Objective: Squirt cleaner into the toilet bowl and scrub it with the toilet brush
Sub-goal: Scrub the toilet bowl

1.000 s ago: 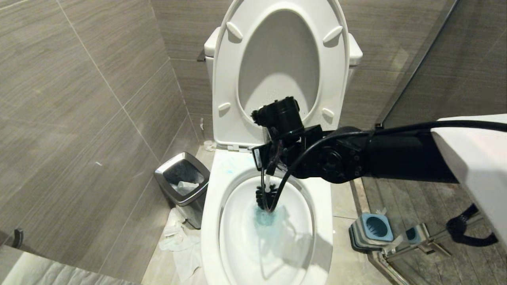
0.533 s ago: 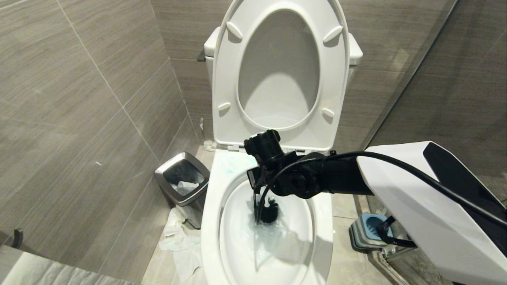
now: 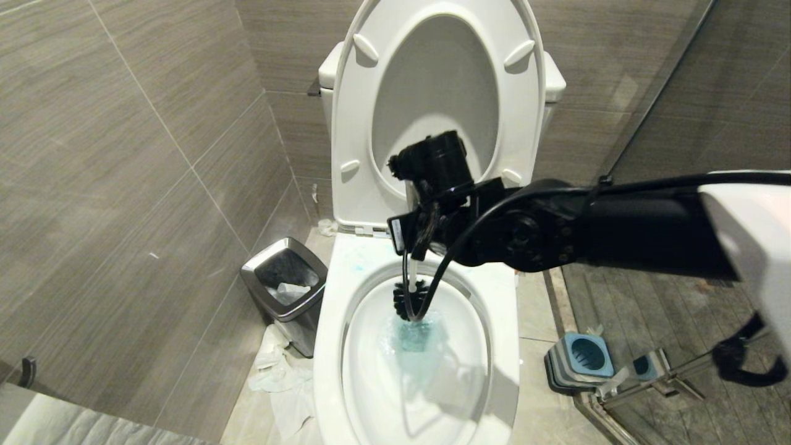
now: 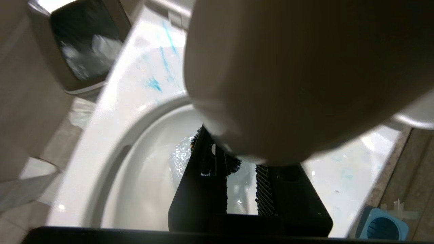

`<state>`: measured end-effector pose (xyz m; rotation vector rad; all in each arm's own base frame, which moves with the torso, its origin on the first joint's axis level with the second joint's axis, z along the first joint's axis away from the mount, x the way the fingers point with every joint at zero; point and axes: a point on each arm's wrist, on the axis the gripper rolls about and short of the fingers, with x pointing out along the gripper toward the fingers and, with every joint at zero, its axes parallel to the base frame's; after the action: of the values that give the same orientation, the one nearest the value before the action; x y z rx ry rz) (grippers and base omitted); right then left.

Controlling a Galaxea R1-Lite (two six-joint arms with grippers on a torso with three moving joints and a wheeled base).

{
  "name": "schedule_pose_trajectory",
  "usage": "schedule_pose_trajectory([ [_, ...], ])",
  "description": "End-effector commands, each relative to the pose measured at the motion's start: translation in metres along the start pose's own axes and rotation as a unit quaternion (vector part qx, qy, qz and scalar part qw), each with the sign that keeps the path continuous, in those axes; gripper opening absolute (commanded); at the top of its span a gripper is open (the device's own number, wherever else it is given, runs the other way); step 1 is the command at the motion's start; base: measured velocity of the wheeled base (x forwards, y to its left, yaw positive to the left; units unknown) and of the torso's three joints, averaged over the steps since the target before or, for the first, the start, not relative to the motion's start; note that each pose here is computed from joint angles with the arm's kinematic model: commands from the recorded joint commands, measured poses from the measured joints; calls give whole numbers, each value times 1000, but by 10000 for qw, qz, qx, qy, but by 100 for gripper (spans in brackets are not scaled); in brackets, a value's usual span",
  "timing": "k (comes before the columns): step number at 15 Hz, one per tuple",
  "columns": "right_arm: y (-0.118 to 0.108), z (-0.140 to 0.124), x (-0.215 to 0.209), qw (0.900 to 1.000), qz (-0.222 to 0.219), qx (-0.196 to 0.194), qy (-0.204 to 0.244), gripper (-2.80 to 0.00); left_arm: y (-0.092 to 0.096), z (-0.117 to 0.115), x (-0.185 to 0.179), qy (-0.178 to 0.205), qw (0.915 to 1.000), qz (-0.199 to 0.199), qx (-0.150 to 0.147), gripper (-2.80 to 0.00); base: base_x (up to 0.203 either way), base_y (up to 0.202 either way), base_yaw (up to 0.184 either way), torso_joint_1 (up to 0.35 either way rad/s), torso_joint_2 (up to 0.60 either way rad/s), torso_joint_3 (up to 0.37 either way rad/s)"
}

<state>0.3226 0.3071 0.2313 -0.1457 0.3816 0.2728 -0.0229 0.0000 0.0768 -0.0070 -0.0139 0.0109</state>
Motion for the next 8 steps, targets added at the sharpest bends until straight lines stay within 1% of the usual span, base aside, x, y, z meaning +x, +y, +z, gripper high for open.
schedule_pose_trajectory([
  [1,-19,40,-63,9983,149,321,-466,-280,0,-2,1,34,10000,7,-6,-280,0,0,0,0,0,0],
  [3,-30,48,-96,9978,216,513,-360,-280,0,-2,1,33,10000,7,-3,-280,0,0,0,0,0,0],
  [4,-33,47,-103,9977,209,599,-251,-280,0,-2,1,45,10000,7,4,-280,0,0,0,0,0,0],
  [6,-32,39,-100,9981,168,590,-100,-280,0,-2,1,46,10000,7,12,-280,0,0,0,0,0,0],
  [8,-29,27,-91,9987,117,478,118,-280,0,-2,1,46,10000,-1,12,-280,0,0,0,0,0,0],
])
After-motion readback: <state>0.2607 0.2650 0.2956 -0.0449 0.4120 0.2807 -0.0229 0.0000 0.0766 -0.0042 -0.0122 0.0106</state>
